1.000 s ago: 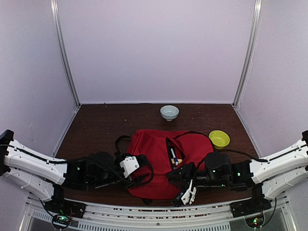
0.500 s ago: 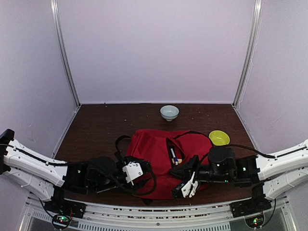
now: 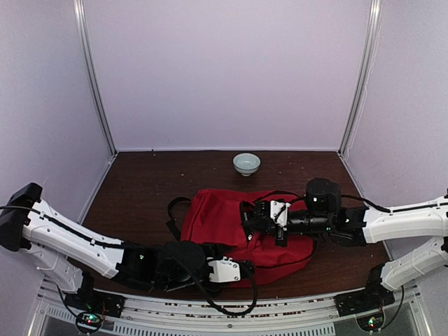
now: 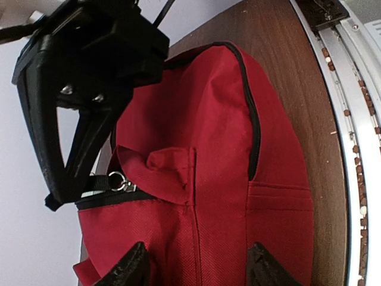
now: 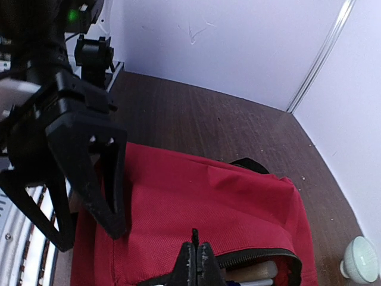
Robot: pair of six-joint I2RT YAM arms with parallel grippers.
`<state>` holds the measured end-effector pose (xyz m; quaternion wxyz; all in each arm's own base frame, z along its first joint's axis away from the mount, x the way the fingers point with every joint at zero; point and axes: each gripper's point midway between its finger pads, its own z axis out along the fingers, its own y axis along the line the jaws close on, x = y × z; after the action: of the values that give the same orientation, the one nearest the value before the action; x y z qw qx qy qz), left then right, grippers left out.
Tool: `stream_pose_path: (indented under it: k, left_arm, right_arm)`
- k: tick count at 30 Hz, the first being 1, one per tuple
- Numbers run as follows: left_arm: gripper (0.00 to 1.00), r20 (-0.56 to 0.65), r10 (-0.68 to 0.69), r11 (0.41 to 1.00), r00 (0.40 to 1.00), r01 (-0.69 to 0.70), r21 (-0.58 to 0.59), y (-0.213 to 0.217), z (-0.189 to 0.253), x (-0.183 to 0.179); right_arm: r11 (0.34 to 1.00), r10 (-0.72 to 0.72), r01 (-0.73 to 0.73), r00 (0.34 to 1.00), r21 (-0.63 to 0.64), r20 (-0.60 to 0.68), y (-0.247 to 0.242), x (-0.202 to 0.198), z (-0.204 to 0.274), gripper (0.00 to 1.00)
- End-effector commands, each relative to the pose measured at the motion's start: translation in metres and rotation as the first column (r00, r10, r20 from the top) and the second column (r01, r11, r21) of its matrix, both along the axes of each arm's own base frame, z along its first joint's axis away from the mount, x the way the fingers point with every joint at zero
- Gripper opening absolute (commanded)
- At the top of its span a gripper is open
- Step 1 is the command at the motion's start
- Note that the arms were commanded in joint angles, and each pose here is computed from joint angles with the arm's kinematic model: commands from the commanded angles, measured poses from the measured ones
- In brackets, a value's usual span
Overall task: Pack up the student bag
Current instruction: Hold the lower front pocket of the student bag.
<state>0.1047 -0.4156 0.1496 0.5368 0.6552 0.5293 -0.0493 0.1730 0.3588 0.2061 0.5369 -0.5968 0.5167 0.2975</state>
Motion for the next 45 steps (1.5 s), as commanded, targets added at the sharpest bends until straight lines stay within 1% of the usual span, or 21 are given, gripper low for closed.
stream_pose_path:
  k: [1,3,5,8,10,12,15,17,18,20,22,23,27,33,37,40,42,45]
  left_arm:
    - [0.57,0.067,-0.003,0.999,0.998,0.0,0.048,-0.008,-0.004,0.005]
    - [0.58,0.118,0.045,0.995,0.992,-0.055,0.084,-0.003,-0.01,0.015]
    - [0.62,0.163,0.101,0.988,0.981,-0.117,0.097,0.003,-0.012,0.026]
    - [0.68,0.167,0.131,0.985,0.977,-0.147,0.086,0.005,-0.016,0.033]
    - [0.69,0.195,0.153,0.979,0.969,-0.176,0.103,0.006,-0.023,0.038]
    - [0.66,0.237,0.175,0.969,0.955,-0.21,0.13,0.006,-0.027,0.044]
    - [0.56,0.292,0.22,0.953,0.931,-0.269,0.14,0.008,-0.028,0.054]
    - [0.49,0.299,0.235,0.948,0.925,-0.286,0.14,0.01,-0.03,0.057]
    - [0.43,0.298,0.239,0.947,0.924,-0.29,0.141,0.01,-0.031,0.058]
    - [0.26,0.29,0.242,0.947,0.926,-0.29,0.137,0.009,-0.031,0.057]
    - [0.03,0.277,0.235,0.95,0.932,-0.28,0.136,0.006,-0.03,0.056]
    - [0.0,0.27,0.233,0.953,0.934,-0.275,0.129,0.004,-0.029,0.055]
    - [0.0,0.254,0.193,0.966,0.948,-0.228,0.118,-0.004,-0.03,0.045]
    - [0.0,0.272,0.143,0.976,0.952,-0.181,0.119,-0.011,-0.024,0.028]
    - [0.0,0.256,0.103,0.984,0.961,-0.136,0.117,-0.012,-0.02,0.018]
    - [0.0,0.253,0.106,0.984,0.962,-0.138,0.112,-0.008,-0.017,0.016]
    - [0.0,0.241,0.113,0.985,0.964,-0.141,0.103,-0.003,-0.016,0.015]
    - [0.0,0.204,0.118,0.986,0.972,-0.138,0.089,0.005,-0.016,0.012]
  right_arm:
    - [0.974,0.064,-0.018,0.978,0.224,-0.198,0.013,0.007,0.041,0.0]
    - [0.967,0.069,-0.006,0.969,0.254,-0.238,0.015,0.012,0.043,0.0]
    - [0.963,0.073,0.0,0.962,0.269,-0.262,0.016,0.014,0.042,0.0]
    - [0.957,0.061,0.03,0.952,0.288,-0.301,0.015,0.019,0.04,0.0]
    - [0.954,0.049,0.054,0.943,0.295,-0.33,0.014,0.024,0.04,0.0]
    - [0.953,0.037,0.071,0.938,0.294,-0.345,0.013,0.026,0.04,0.0]
    - [0.957,0.012,0.09,0.938,0.277,-0.348,0.009,0.028,0.037,0.0]
    - [0.958,0.0,0.097,0.941,0.27,-0.339,0.007,0.029,0.036,0.0]
    - [0.959,-0.007,0.102,0.942,0.265,-0.336,0.006,0.03,0.035,0.0]
    - [0.961,-0.022,0.114,0.941,0.253,-0.338,0.004,0.032,0.033,0.0]
    - [0.961,-0.046,0.136,0.938,0.242,-0.343,0.003,0.038,0.03,0.0]
    - [0.96,-0.057,0.148,0.936,0.239,-0.348,0.003,0.043,0.03,0.0]
    - [0.953,-0.104,0.2,0.923,0.229,-0.37,0.002,0.066,0.028,0.0]
    - [0.915,-0.206,0.33,0.876,0.23,-0.436,0.0,0.119,0.029,0.0]
    - [0.886,-0.243,0.381,0.866,0.262,-0.436,-0.003,0.147,0.041,0.0]
    - [0.87,-0.279,0.418,0.855,0.262,-0.437,-0.01,0.169,0.042,0.0]
    - [0.862,-0.284,0.431,0.847,0.267,-0.449,-0.015,0.176,0.043,0.0]
    - [0.882,-0.261,0.396,0.861,0.254,-0.437,-0.014,0.162,0.046,0.0]
